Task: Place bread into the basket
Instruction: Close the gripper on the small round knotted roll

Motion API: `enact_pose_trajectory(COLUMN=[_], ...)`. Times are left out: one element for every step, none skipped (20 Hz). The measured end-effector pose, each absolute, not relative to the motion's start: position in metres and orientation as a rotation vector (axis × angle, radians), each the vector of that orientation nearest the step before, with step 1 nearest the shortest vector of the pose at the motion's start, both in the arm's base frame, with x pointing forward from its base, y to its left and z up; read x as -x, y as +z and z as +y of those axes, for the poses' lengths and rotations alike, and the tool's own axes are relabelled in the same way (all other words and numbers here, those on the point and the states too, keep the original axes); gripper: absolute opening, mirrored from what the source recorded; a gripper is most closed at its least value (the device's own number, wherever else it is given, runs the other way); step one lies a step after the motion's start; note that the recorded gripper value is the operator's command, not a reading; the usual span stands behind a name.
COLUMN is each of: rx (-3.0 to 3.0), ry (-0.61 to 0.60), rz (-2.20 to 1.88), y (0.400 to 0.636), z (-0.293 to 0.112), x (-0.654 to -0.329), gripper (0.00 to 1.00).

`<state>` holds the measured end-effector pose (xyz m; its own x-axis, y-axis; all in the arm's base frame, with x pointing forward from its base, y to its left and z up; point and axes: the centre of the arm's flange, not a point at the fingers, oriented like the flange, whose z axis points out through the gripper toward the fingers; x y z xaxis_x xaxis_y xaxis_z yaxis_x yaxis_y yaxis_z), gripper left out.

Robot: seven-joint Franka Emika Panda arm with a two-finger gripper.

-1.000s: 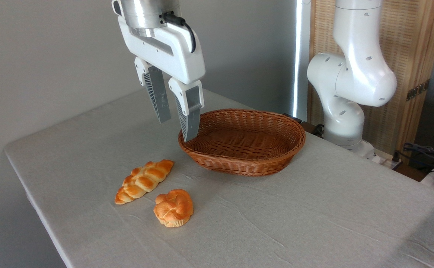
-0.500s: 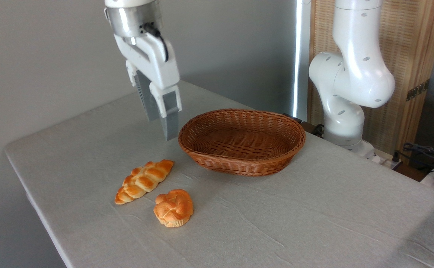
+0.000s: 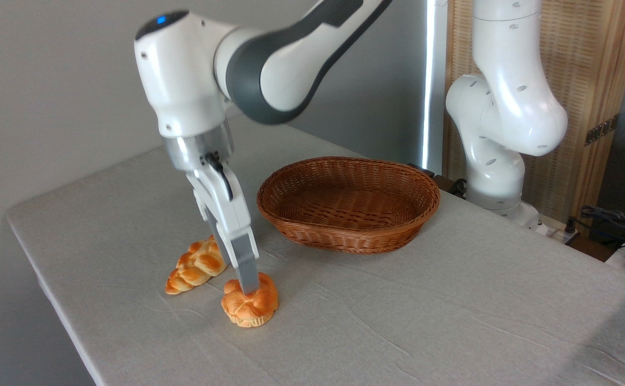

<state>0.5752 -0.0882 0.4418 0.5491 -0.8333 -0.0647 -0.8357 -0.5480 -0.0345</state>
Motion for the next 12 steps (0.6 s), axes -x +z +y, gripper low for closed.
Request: enact_pose_trajectory(rx=[2.693,2.675,2.661,2.655,2.651,2.650,2.650,2.650,2.650,2.650,2.650,2.650], ry=[0.088,0.105,0.114,0.114,0.113,0.112,0.112,0.112,0.113,0.114,0.115,0.116], rz=[1.468,1.472,1.476,1.477,1.477,1.478,1.478,1.478,1.478,1.478,1.478,1.478], y=[0.433,0.426,0.423,0.421,0.421,0.421,0.421,0.421,0.421,0.421,0.420,0.420], z=[-0.087,-0.086,-0.086,-0.086,-0.086,-0.086,-0.086,-0.086,-0.086,-0.086,-0.086,-0.086], x=[-0.576,-0.577,-0.579,-0.579,-0.580,-0.580,-0.580,-0.580,-0.580,-0.580,-0.580,-0.580], gripper=[1.00,1.00,0.99,0.92,0.82,0.77,0.63,0.48,0.37,0.28,0.24,0.22])
